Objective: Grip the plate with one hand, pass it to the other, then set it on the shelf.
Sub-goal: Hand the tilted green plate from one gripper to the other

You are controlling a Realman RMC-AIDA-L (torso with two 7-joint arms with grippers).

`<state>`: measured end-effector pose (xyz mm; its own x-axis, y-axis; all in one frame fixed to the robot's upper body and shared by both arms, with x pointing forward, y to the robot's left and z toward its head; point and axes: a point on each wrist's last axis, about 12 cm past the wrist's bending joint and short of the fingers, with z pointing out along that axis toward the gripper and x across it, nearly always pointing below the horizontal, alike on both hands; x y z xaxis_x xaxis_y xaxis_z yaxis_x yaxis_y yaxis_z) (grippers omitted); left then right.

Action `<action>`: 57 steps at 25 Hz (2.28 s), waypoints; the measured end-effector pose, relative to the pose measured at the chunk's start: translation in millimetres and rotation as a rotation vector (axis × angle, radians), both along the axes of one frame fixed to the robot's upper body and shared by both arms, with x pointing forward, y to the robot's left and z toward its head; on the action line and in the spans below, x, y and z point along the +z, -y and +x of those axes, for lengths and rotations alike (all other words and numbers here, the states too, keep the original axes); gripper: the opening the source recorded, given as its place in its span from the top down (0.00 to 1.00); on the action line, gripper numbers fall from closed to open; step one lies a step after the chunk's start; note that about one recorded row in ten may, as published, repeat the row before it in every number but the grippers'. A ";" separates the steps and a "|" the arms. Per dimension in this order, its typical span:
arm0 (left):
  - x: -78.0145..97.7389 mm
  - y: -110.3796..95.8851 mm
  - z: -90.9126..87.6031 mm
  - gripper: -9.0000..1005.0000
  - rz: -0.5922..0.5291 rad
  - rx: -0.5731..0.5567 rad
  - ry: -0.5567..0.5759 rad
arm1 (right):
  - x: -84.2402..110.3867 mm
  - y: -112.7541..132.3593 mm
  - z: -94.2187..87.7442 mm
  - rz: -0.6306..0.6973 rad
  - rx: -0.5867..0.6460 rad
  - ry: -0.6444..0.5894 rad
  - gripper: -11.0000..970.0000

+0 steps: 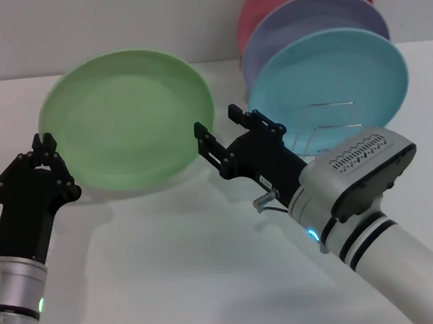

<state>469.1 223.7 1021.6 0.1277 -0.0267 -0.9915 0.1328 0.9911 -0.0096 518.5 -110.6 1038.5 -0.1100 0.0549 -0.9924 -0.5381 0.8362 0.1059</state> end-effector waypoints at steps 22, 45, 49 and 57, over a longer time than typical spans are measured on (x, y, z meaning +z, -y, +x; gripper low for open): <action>-0.4 3.2 -1.0 0.96 -0.011 0.019 -0.016 | 0.2 2.1 1.9 -0.015 -0.001 0.003 0.39; 1.1 7.6 -0.8 0.96 0.017 0.015 -0.008 | 1.2 2.2 5.0 -0.021 -0.005 0.013 0.41; 1.5 7.6 -0.8 0.96 0.016 0.016 -0.005 | 1.4 2.9 6.2 -0.022 -0.008 0.014 0.42; 1.6 6.4 -0.2 0.96 0.011 0.028 -0.006 | 2.3 3.1 8.2 -0.022 -0.013 0.016 0.42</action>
